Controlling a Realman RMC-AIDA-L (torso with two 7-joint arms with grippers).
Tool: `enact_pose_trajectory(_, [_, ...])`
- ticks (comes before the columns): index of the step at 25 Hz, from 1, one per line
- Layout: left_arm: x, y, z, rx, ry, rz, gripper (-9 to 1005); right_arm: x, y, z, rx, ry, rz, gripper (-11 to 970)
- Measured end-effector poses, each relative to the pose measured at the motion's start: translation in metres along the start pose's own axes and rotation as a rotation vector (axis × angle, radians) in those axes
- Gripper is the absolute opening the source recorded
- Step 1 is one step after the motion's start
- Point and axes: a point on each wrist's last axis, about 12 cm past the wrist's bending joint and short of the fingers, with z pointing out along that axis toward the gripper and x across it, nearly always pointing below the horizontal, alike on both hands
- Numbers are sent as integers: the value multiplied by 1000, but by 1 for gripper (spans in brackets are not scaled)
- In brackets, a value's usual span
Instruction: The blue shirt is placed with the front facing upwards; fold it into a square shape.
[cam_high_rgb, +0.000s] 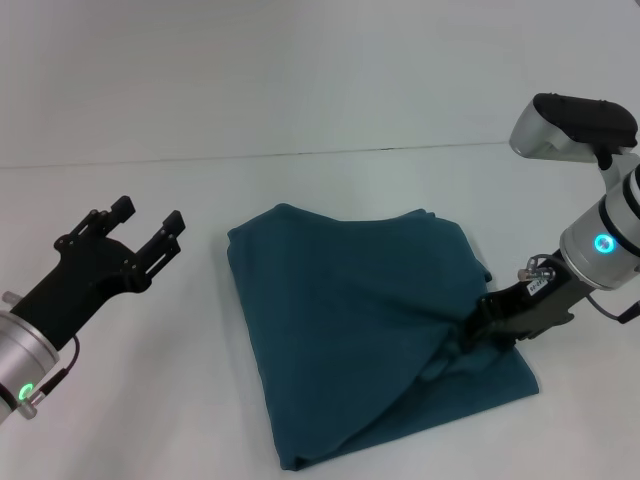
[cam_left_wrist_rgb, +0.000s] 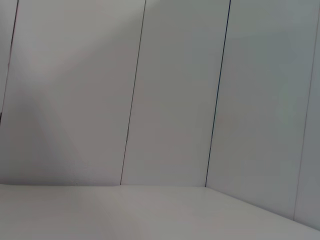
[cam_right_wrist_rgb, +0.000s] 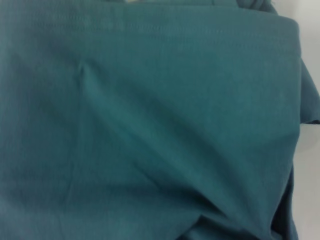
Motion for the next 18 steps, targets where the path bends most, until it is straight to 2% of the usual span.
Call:
enact_pose_trajectory(3, [0, 0, 0, 0, 0, 0, 720, -1, 2, 1, 3, -3, -5, 417])
enact_pose_trajectory(8, [0, 0, 0, -2, -1, 0, 720, -3, 4, 4, 9, -2, -8, 651])
enact_pose_trajectory(11, [0, 0, 0, -3, -2, 0, 720, -2, 5, 7, 12, 14, -11, 683])
enact_pose_trajectory(18, [-1, 1, 0, -3, -3, 0, 720, 0, 6, 10, 16, 28, -9, 611])
